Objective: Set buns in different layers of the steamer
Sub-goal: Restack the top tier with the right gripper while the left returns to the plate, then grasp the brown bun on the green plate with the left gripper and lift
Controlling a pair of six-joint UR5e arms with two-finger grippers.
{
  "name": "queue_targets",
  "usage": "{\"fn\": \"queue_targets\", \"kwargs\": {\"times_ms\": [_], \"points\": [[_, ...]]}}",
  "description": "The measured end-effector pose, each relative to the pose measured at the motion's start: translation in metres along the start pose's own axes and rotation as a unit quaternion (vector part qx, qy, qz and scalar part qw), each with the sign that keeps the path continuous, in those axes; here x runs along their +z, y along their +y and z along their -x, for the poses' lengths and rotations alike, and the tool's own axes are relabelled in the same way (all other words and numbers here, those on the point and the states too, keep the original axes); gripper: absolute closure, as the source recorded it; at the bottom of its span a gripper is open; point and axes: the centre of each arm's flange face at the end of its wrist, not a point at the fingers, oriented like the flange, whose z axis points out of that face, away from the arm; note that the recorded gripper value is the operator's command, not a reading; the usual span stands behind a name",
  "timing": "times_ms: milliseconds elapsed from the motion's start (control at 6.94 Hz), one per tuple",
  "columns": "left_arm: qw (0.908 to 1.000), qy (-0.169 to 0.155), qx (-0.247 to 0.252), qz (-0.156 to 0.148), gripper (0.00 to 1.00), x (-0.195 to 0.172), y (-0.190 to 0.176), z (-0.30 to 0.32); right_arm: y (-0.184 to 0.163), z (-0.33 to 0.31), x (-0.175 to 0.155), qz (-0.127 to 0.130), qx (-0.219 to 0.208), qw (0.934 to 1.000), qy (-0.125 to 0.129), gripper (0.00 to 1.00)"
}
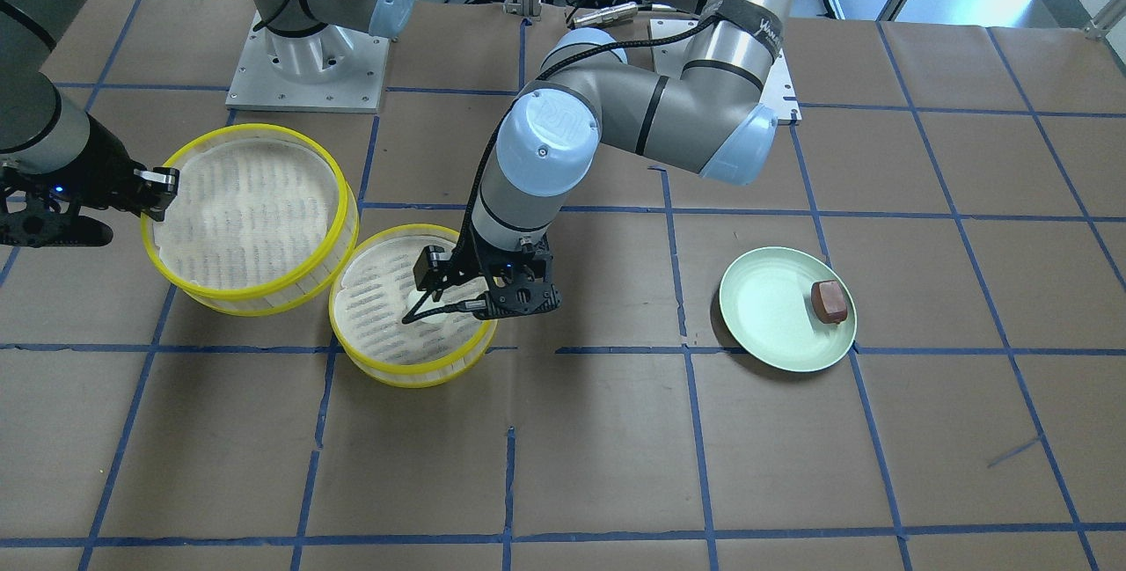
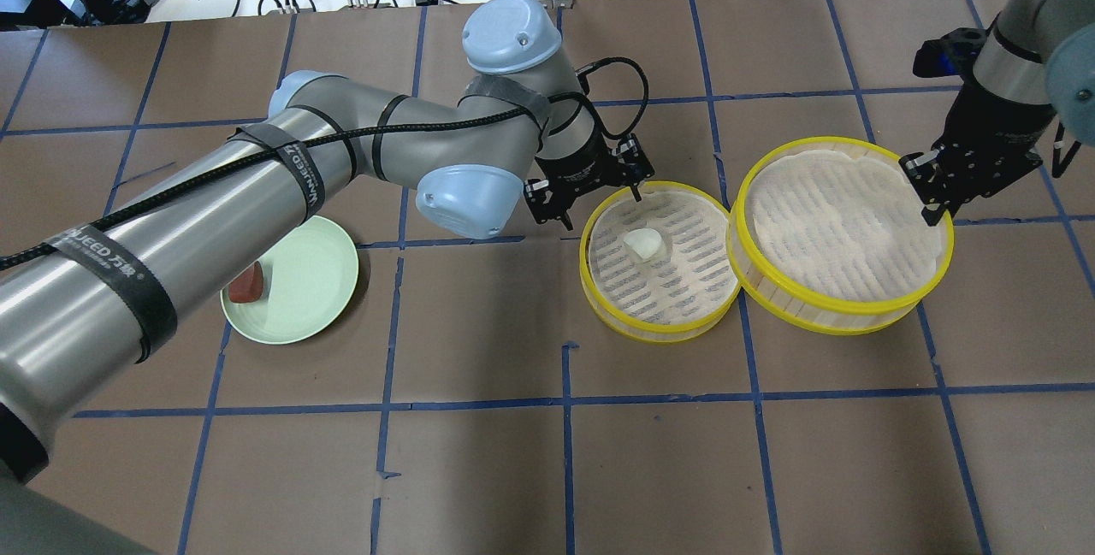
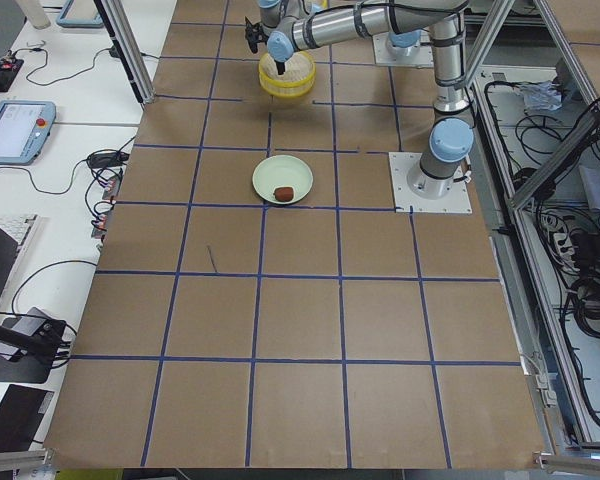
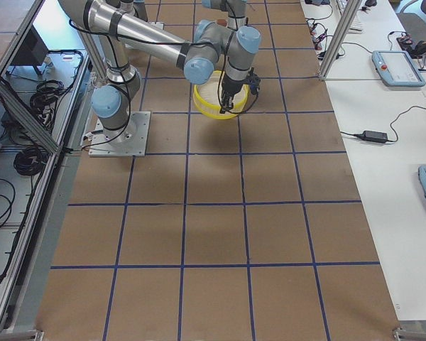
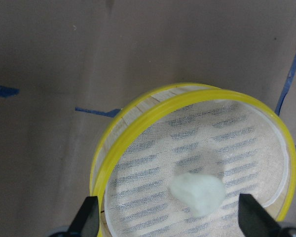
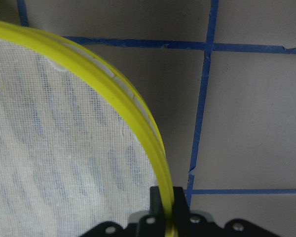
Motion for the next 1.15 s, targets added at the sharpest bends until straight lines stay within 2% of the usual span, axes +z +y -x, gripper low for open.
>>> {"fn": "queue_targets", "kwargs": {"times_ms": [144,288,432,721,1009,1153], "points": [[0.9993,-0.035,0.003,-0.012,0.03,-0.014,-0.021,0.032,-0.004,0.016,-0.002,-0.01,0.004,0.9999,0.002,0.94],[0.9981,-0.058,0.017,-0.01,0.05,-0.029,-0.044,0.071,-0.009,0.036,-0.005,-0.029,0.005,0.9996,-0.002,0.94],[0.9955,-0.085,0.042,-0.004,0.05,-0.039,-0.065,0.12,-0.016,0.063,-0.004,-0.047,0.006,0.9988,-0.011,0.93],[0.9841,-0.142,0.104,0.021,0.09,-0.046,-0.095,0.23,-0.03,0.114,0.006,-0.07,0.021,0.9972,-0.016,0.93],[0.9796,-0.155,0.12,0.044,0.1,-0.053,-0.112,0.31,-0.033,0.144,0.029,-0.067,0.035,0.9969,-0.019,0.92],[0.9799,-0.156,0.113,0.052,0.13,-0.053,-0.114,0.334,-0.031,0.149,0.043,-0.063,0.038,0.9971,-0.019,0.92]]}}
